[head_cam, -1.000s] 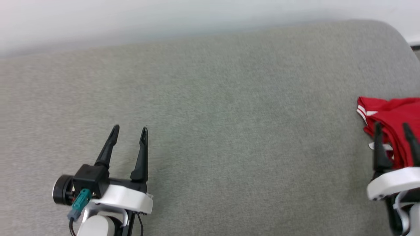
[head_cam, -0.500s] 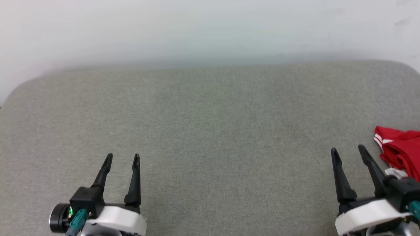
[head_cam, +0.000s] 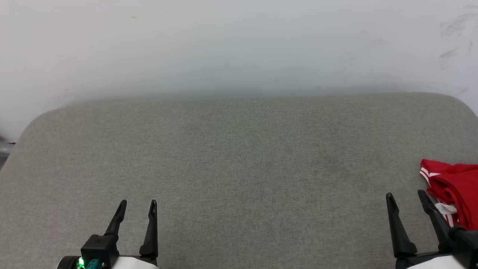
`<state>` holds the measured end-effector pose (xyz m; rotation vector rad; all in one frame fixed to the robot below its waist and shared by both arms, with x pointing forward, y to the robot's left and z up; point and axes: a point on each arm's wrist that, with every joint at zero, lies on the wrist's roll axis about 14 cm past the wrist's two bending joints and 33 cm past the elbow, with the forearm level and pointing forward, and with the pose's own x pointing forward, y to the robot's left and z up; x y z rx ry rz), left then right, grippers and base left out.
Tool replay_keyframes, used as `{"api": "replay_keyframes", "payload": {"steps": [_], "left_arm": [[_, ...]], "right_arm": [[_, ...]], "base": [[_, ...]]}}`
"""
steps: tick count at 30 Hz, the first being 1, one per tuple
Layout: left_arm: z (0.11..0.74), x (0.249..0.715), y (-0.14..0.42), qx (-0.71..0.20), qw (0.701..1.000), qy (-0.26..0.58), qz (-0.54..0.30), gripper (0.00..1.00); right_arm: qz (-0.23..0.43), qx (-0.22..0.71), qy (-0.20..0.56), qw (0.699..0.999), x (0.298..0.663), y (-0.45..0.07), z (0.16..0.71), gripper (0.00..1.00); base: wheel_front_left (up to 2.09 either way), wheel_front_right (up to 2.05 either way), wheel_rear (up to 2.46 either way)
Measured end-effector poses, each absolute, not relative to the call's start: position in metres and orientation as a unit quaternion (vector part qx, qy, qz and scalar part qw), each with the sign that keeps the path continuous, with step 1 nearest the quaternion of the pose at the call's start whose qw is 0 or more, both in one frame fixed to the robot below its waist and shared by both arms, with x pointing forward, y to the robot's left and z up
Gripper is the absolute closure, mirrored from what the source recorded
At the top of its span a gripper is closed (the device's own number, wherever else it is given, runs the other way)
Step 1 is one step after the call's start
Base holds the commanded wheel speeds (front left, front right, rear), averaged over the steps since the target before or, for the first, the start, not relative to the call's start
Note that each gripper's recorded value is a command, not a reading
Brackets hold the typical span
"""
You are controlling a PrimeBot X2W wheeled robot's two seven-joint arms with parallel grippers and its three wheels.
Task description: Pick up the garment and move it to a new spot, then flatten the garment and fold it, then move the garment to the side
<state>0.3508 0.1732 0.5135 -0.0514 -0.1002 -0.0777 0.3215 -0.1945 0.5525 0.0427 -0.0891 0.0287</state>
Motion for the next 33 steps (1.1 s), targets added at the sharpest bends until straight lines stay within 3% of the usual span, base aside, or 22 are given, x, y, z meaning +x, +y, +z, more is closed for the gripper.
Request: {"api": "replay_keyframes", "payload": {"steps": [13, 14, 33], "left_arm": [[0.509, 0.348, 0.174, -0.026, 0.998, -0.044, -0.036, 0.0], [0.506, 0.348, 0.174, -0.027, 0.998, -0.039, -0.035, 1.0], [0.481, 0.349, 0.186, -0.178, 0.984, 0.02, 0.004, 1.0]], "right_arm": [[0.02, 0.025, -0.049, 0.998, 0.319, -0.191, 0.557, 0.0], [0.02, 0.025, -0.045, 0.998, 0.319, -0.191, 0.554, 1.0], [0.026, 0.188, -0.014, 0.982, 0.328, -0.188, 0.53, 1.0]], "base": [[0.0, 0.0, 0.0], [0.0, 0.0, 0.0], [0.0, 0.0, 0.0]]}}
